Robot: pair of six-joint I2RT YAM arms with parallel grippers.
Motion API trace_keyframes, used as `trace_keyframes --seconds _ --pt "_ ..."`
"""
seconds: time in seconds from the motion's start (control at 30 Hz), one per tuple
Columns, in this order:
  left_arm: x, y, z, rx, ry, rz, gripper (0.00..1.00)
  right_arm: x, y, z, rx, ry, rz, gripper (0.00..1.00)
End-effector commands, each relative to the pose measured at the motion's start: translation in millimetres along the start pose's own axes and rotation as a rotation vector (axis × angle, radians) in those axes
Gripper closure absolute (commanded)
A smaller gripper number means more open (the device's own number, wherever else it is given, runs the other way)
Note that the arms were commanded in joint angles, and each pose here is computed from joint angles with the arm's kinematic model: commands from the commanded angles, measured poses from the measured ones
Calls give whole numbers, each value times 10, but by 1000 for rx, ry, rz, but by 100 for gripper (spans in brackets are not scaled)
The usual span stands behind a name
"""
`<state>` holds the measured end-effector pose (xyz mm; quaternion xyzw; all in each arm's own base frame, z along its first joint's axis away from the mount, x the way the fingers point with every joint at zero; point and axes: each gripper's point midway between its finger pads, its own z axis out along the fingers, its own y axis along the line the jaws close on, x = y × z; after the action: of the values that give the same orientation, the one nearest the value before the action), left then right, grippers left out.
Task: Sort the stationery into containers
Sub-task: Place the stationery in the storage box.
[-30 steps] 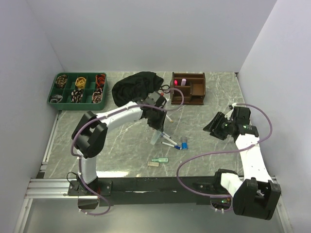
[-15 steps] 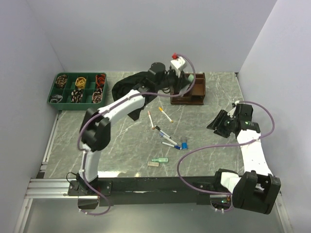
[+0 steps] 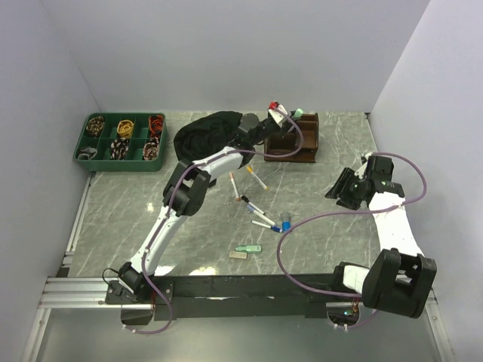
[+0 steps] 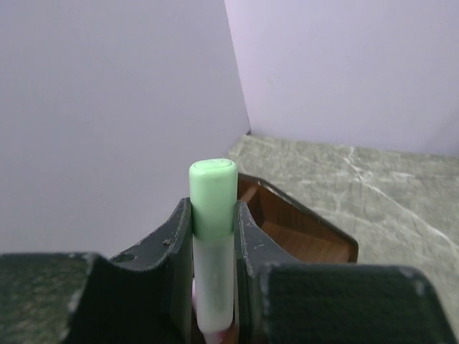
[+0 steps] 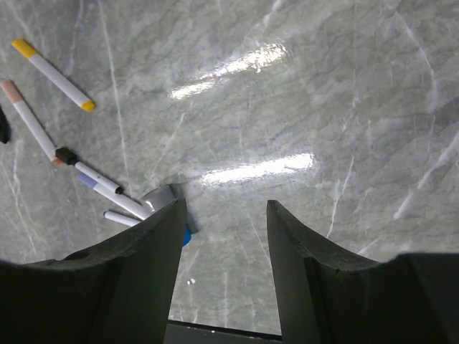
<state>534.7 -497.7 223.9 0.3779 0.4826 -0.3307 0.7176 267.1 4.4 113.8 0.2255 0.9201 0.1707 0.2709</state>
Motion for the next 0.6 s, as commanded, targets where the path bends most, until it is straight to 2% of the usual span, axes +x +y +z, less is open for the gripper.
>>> trace_keyframes --seconds 0.0,0.17,0.47,0.53,0.57 --pt "-611 165 101 -60 -191 123 99 -226 -1 -26 13 -58 -31 43" --pt "-459 108 -34 -62 -177 105 99 -325 -8 -37 26 -85 -37 43" --pt "-262 97 -285 -112 -146 86 99 -231 -57 28 32 -45 -30 43" --pt "-245 125 -319 -137 -144 82 92 -233 -61 34 32 -42 -28 43" --pt "-278 162 -331 -158 -151 89 71 -238 -58 32 31 -43 -28 43"
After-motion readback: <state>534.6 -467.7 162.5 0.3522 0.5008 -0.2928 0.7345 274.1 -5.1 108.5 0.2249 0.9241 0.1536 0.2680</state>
